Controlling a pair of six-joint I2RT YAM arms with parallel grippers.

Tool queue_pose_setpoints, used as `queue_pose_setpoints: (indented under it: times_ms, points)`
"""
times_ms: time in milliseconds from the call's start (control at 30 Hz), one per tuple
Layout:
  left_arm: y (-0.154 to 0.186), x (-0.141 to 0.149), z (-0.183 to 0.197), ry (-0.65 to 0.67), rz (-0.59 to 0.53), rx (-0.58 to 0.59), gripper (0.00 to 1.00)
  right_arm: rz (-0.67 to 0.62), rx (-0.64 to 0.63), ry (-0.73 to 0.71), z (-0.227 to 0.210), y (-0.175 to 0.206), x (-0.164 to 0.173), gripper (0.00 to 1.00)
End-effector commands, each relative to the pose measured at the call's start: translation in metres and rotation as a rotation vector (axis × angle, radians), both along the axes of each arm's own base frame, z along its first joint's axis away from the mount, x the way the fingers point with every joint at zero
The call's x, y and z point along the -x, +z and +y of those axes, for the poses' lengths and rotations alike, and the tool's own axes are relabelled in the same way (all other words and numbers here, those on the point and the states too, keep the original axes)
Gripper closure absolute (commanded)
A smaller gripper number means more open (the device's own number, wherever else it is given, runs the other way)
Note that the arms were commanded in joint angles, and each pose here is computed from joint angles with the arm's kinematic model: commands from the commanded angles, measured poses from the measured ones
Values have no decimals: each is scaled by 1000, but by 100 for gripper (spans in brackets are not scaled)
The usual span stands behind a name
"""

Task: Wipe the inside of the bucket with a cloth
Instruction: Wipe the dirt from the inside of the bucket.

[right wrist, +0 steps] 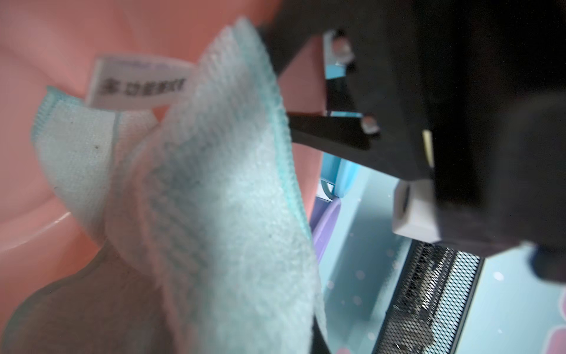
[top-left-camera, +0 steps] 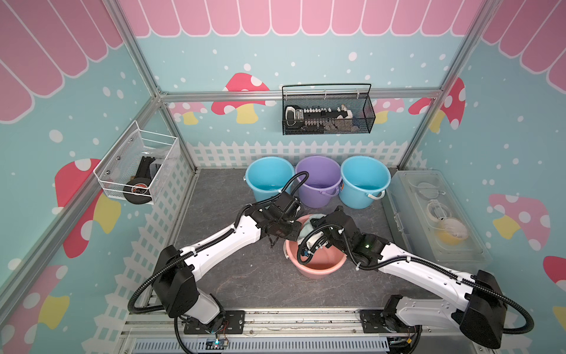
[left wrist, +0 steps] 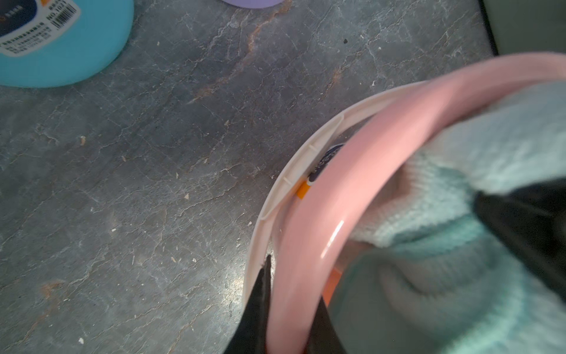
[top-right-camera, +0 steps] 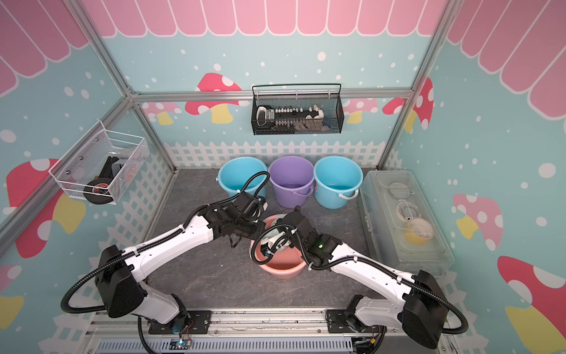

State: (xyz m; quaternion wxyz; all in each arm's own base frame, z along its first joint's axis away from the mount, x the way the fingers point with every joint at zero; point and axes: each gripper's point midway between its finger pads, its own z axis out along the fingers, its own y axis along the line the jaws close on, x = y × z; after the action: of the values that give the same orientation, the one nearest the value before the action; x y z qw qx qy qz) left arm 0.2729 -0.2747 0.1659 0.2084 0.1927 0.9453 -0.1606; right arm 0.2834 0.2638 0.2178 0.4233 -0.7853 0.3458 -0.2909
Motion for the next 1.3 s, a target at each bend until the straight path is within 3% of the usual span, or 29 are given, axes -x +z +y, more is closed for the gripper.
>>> queue_pose_setpoints:
  times_ms: [0, 167, 767, 967, 1267]
  points:
    - [9, -5, -10, -5, -22, 42, 100, -127, -12, -6, 2, 20, -9, 100]
    - [9, -5, -11, -9, -20, 47, 100, -157, 7, -18, 5, 10, -16, 100]
    - [13, -4, -11, -20, -27, 54, 100, 94, 51, 15, 23, -85, -4, 100]
    - [19, -3, -11, -27, -40, 64, 100, 312, 139, 23, 24, -134, 12, 100]
    - [26, -1, -11, -33, -54, 77, 100, 667, 246, 33, 25, -173, 40, 100]
